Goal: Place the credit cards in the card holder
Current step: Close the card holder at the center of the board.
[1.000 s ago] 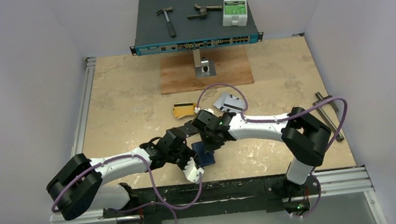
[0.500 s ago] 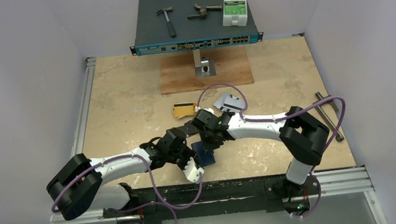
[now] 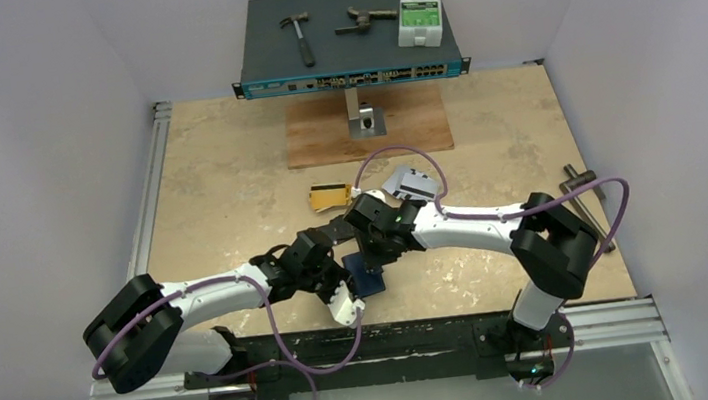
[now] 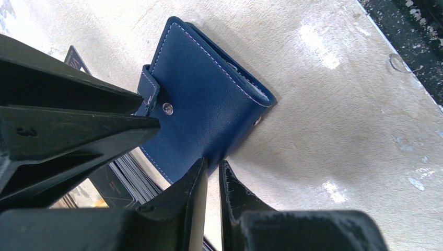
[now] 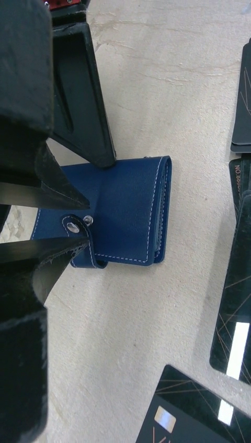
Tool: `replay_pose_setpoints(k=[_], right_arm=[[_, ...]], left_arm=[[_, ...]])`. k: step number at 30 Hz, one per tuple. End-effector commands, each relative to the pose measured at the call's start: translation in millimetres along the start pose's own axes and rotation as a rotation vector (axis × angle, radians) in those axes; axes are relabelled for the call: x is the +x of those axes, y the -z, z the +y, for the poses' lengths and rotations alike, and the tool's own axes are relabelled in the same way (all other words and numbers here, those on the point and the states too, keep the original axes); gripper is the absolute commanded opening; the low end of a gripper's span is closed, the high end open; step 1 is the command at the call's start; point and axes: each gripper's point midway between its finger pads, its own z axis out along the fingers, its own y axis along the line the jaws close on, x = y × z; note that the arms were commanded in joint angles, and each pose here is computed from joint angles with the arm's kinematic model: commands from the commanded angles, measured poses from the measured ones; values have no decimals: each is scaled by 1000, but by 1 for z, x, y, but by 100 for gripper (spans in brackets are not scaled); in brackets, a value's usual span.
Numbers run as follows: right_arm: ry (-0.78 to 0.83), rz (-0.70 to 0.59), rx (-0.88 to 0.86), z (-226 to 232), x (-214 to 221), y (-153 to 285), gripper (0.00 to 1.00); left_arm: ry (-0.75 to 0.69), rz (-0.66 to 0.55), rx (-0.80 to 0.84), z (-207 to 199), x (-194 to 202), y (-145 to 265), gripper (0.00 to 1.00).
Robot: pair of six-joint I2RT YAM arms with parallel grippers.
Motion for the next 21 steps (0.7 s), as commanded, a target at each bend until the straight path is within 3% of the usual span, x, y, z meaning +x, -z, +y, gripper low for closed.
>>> replay_pose_setpoints(k=[1, 11, 21], right_arm=[[0, -49, 46, -10, -9, 8, 25], [3, -73, 46, -9, -15, 12, 0], [10, -73, 66, -15, -14, 21, 2]], left_arm=[[19, -38, 24, -10, -7, -2, 13], [27, -33, 27, -11, -6, -1, 12], [34, -35, 28, -10, -6, -2, 11]])
